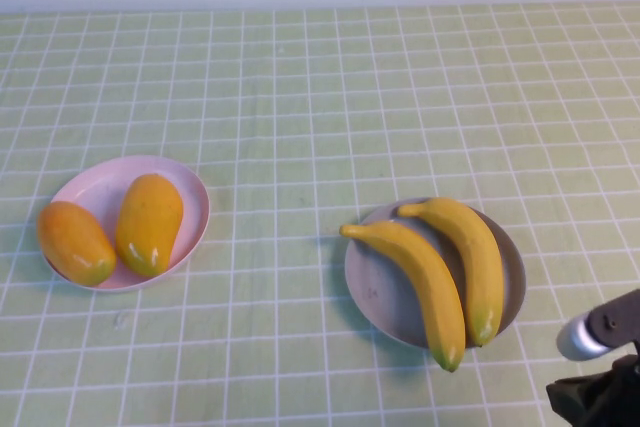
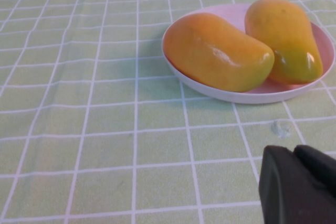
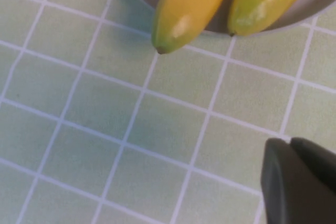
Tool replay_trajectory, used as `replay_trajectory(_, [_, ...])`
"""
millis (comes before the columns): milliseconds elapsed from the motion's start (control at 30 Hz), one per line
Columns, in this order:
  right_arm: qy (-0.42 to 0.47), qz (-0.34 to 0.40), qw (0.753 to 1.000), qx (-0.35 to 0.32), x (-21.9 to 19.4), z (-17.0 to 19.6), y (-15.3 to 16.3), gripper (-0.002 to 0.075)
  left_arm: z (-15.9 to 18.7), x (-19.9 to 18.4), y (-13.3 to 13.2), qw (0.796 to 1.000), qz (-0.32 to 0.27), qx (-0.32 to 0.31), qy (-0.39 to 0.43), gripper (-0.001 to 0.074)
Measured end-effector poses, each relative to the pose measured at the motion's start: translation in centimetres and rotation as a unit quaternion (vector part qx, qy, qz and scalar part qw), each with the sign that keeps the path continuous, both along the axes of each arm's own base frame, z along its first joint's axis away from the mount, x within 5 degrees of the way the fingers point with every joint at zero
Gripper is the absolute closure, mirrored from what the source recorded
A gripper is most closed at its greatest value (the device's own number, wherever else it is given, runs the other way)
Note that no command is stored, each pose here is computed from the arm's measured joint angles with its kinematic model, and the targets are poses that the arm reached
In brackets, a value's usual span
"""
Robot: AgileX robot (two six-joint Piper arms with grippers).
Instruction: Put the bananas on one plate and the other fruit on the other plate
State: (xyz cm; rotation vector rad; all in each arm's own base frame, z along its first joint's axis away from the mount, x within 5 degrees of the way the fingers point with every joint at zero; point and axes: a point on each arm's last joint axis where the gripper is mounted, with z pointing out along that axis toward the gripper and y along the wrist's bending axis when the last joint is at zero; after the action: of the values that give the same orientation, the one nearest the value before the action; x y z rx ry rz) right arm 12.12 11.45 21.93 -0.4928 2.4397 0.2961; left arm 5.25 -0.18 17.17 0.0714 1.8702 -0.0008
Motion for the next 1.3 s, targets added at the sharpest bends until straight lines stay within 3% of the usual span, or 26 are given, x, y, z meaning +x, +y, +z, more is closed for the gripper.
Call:
replay_trajectory(133, [-0.012, -0.006, 0.999, 0.032, -0.8, -0.6, -0.7, 0.0741, 0.0, 0.0, 0.0, 1.0, 0.0, 0.0, 0.0, 0.0731])
replay_trajectory(300, [-0.058, -0.001, 0.998, 0.018, -0.6, 0.1, -1.8, 0.0741, 0.0, 0.0, 0.0, 1.0, 0.0, 0.0, 0.0, 0.0731])
replay_trajectory(433, [-0.117, -0.056, 0.991, 0.032, 0.5, 1.4, -4.0, 0.0741, 0.0, 0.0, 0.0, 1.0, 0.0, 0.0, 0.0, 0.0731])
replay_trajectory(600, [-0.201, -0.157, 0.963, 0.086, 1.1, 2.0, -7.7, 0.0741, 0.0, 0.0, 0.0, 1.0, 0.0, 0.0, 0.0, 0.0731])
replay_trajectory(767, [-0.285, -0.227, 0.925, 0.109, -1.1, 0.4, -10.6, 0.0741, 0.0, 0.0, 0.0, 1.0, 0.0, 0.0, 0.0, 0.0731])
replay_trajectory(933, [-0.338, -0.263, 0.898, 0.102, -3.9, -1.6, -11.6, 0.0741, 0.0, 0.0, 0.0, 1.0, 0.0, 0.001, 0.0, 0.0731])
replay_trajectory(1167, [-0.404, -0.301, 0.858, 0.098, -6.4, -1.6, -12.4, 0.0741, 0.0, 0.0, 0.0, 1.0, 0.0, 0.001, 0.0, 0.0731])
replay_trajectory(1300, [-0.397, -0.313, 0.858, 0.092, -6.6, -2.0, -12.7, 0.0741, 0.0, 0.0, 0.0, 1.0, 0.0, 0.001, 0.0, 0.0731])
